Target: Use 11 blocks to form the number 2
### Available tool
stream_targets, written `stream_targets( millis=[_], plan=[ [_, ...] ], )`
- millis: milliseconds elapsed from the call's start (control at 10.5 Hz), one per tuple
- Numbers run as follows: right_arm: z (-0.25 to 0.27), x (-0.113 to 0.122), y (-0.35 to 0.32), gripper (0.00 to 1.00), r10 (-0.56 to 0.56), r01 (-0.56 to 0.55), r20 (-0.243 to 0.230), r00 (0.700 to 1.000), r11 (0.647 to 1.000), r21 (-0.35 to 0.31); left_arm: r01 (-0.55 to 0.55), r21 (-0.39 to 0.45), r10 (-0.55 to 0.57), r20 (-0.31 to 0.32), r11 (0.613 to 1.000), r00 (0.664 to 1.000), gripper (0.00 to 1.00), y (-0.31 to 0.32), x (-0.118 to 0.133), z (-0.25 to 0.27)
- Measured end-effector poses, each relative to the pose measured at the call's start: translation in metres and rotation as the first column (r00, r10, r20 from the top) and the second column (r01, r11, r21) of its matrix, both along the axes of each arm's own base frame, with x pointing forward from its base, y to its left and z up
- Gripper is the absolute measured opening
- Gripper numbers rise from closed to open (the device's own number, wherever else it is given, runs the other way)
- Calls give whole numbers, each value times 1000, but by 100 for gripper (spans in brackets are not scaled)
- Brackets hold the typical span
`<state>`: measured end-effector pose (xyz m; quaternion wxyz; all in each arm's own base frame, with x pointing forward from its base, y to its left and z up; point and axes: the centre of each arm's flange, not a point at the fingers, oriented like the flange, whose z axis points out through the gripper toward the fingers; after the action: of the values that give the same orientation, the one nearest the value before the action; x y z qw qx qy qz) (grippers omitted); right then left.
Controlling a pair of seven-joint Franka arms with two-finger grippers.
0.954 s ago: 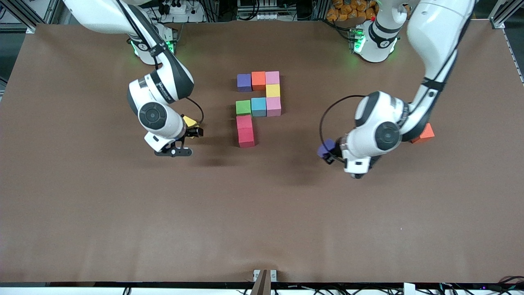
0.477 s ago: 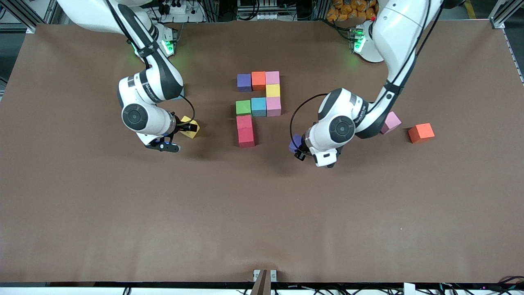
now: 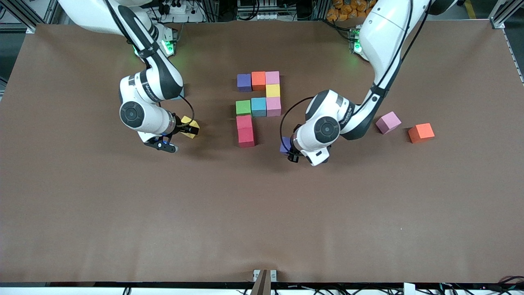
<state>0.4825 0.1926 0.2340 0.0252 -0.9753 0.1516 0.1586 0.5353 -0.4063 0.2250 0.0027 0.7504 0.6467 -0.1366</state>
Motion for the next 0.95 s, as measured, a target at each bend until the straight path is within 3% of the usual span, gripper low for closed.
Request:
stream_targets(
  millis=[382,954],
  plan=[
    [-10,-10,-3,100,-82,82,-35,996,996,-20,-153,-22,154,80,988,985,56,-37,-11,2],
    [-45,-19,-5,99,-109,107,-83,991,994,-29,-290,-67,296,100,955,950,56,-42,-10,-2]
  ],
)
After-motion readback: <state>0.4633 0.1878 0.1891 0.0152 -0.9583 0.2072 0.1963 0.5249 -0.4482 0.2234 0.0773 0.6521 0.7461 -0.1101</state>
